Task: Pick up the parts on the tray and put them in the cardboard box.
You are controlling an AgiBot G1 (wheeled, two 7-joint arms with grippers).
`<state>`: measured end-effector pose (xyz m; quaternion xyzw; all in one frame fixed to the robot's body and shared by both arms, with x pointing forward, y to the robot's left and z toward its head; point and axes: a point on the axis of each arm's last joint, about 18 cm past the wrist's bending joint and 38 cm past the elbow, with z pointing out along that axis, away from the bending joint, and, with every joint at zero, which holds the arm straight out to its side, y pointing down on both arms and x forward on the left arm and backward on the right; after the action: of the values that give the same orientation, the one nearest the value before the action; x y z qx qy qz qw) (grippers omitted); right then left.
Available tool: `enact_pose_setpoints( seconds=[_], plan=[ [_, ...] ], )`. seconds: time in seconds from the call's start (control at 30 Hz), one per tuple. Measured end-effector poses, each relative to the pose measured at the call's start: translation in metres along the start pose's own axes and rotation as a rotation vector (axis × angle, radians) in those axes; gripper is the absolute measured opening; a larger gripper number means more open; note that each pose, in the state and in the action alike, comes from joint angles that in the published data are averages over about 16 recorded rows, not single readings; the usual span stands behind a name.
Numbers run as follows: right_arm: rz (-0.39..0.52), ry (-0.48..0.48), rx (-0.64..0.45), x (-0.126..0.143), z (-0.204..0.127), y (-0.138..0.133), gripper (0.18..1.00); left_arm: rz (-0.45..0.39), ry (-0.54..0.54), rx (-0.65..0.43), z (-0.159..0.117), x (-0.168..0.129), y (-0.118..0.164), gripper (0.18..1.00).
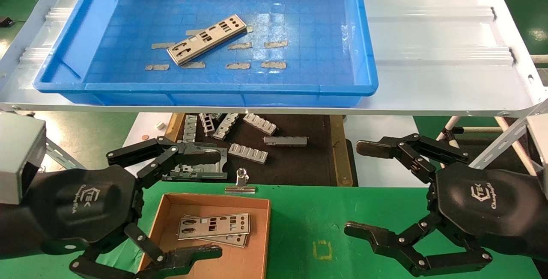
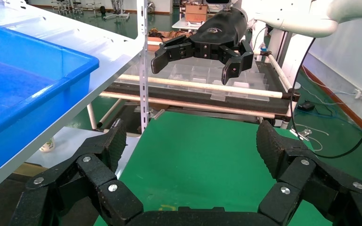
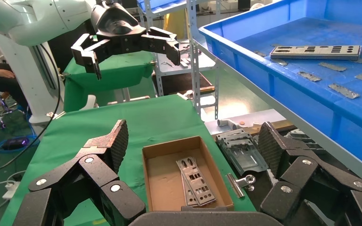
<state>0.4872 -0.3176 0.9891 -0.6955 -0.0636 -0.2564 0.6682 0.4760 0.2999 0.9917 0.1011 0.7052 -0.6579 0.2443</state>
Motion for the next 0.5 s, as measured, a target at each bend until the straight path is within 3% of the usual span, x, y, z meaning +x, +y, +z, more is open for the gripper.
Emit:
enact_pose_setpoints(
  seconds=[0.5],
  plan=[
    [0.0, 0.0, 0.0, 0.0, 0.0, 0.0, 1.001, 0.0, 0.0, 0.0, 0.0, 0.0, 0.0, 1.001]
  ],
)
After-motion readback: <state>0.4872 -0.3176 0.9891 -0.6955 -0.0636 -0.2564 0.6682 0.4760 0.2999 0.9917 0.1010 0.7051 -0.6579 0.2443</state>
